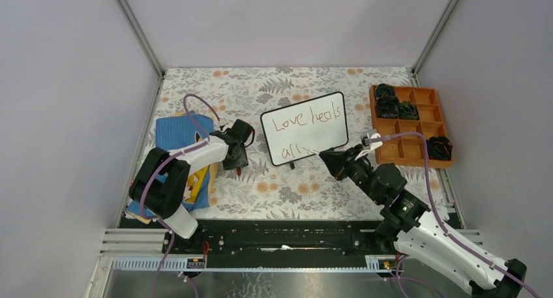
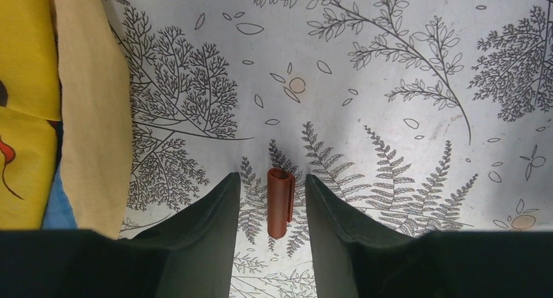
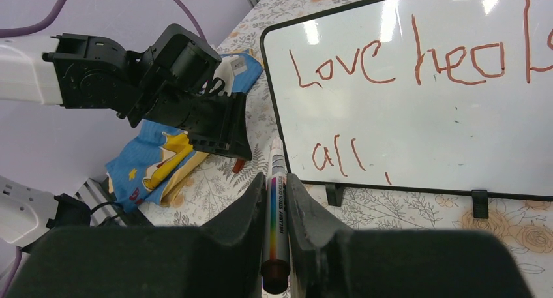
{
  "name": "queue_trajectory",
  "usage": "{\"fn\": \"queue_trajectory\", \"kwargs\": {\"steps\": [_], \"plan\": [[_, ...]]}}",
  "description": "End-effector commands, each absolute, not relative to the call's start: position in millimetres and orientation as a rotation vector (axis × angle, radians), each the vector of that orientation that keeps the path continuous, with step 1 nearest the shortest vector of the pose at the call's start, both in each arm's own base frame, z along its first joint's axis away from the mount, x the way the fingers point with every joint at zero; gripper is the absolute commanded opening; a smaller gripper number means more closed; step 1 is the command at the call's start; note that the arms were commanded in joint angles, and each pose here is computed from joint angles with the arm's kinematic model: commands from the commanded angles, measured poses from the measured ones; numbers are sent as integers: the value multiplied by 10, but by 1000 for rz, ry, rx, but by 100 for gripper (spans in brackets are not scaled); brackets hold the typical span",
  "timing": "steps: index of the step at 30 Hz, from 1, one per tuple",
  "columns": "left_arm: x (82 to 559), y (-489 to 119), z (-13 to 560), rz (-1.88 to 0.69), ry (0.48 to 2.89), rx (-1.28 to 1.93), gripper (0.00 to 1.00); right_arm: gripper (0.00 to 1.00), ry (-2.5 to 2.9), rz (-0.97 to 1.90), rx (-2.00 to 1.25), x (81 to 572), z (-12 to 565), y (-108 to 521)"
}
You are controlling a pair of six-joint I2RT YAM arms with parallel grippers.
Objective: Write a sentence on the whiteboard
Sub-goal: Close the pen cap at the center of the board.
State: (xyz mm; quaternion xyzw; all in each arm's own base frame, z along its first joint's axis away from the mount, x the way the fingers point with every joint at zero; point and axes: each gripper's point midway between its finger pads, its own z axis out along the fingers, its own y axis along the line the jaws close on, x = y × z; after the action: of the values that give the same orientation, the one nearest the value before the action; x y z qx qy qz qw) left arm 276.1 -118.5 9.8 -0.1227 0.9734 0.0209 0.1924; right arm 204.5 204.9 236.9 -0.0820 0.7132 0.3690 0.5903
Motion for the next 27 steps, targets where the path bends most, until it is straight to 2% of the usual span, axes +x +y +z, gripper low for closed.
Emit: {"fn": "queue_trajectory", "kwargs": {"steps": [1,12,27], "plan": [[2687,-1022,-26,201,2749,-367,47,0,1571,856,-159,2069,2692,1972],[2601,-1095,-118,213,2785,-343,42,0,1565,844,-147,2039,2682,1899],[2466,-1203,-151,94,2826,-354,43,0,1564,847,-147,2029,2700,1894]]}}
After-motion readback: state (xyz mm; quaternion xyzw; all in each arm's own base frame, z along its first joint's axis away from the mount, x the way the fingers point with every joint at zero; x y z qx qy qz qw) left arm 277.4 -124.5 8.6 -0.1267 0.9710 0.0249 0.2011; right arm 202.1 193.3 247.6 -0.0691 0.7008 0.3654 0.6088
